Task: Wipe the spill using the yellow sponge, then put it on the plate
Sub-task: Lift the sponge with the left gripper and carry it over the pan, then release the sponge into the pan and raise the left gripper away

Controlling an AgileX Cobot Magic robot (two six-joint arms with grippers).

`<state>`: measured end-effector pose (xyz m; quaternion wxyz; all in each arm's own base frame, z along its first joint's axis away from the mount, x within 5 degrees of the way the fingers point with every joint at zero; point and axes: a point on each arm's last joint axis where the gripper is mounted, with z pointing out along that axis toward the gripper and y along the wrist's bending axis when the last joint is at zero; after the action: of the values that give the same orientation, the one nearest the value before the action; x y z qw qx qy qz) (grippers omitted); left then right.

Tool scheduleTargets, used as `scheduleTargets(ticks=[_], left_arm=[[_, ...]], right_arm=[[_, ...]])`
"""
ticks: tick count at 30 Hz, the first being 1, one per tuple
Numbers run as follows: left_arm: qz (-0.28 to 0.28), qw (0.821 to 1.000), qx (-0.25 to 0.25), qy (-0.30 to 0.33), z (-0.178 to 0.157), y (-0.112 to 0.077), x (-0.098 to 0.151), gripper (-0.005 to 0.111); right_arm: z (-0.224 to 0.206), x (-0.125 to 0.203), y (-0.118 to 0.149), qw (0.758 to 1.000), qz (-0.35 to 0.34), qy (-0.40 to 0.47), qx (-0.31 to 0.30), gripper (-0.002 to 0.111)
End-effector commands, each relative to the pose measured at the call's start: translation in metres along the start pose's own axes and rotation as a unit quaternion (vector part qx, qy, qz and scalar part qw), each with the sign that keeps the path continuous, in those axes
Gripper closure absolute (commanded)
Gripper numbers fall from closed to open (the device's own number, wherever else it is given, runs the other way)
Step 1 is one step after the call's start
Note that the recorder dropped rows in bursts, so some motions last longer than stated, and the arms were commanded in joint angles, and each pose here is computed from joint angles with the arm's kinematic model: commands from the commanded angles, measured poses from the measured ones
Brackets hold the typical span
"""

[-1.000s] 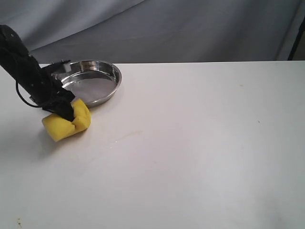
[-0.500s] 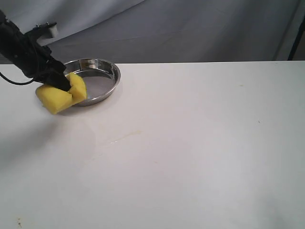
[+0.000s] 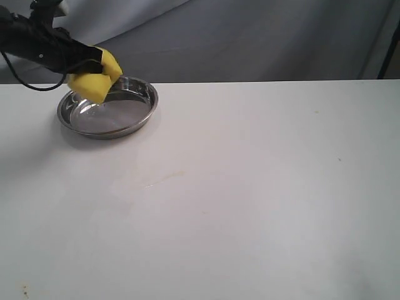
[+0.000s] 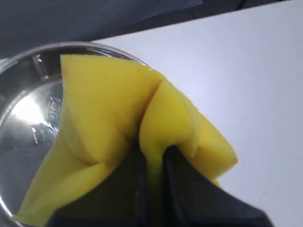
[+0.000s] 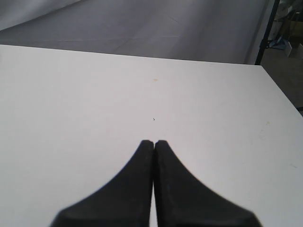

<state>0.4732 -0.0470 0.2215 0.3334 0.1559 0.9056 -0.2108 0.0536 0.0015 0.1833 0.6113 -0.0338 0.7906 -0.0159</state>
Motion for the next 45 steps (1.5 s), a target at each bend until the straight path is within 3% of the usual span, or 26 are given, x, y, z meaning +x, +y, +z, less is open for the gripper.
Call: scheduleTargets(ticks=[1,8,12,21,23,27,29,37,45], left_arm=[[0.004,0.998,-0.044,-0.048,0.027,-0.001,-0.003,0.107],[0.002,0.985,-0.145,-0.093,0.089,0.014,0.018,0.107],[-0.006,0.987,-0.148,-0.067,0.110,0.024,0.039,0.106],[0.010,0.985,-0.162,-0.065,0.115,0.028,0.043,0.103],[0.010,0.983,-0.169,-0.067,0.118,0.030,0.045,0.089],[0.018,0.982,-0.176,-0.069,0.117,0.032,0.044,0.020],[0.015,0.983,-0.169,-0.065,0.117,0.030,0.045,0.002],[0.027,0.988,-0.125,-0.084,0.073,0.003,0.008,0.002],[0.066,0.990,-0.066,-0.105,-0.003,-0.041,-0.033,0.002]], right_arm=[[0.000,0.001,0.000,1.000,0.001,0.000,-0.001,0.108],[0.000,0.001,0.000,1.000,0.001,0.000,-0.001,0.108],[0.000,0.001,0.000,1.000,0.001,0.000,-0.001,0.108],[0.000,0.001,0.000,1.000,0.001,0.000,-0.001,0.108],[0.000,0.001,0.000,1.000,0.001,0.000,-0.001,0.108],[0.000,0.001,0.000,1.000,0.001,0.000,-0.001,0.108],[0.000,0.001,0.000,1.000,0.001,0.000,-0.001,0.108],[0.000,0.001,0.000,1.000,0.001,0.000,-0.001,0.108],[0.000,0.001,0.000,1.000,0.001,0.000,-0.001,0.108]])
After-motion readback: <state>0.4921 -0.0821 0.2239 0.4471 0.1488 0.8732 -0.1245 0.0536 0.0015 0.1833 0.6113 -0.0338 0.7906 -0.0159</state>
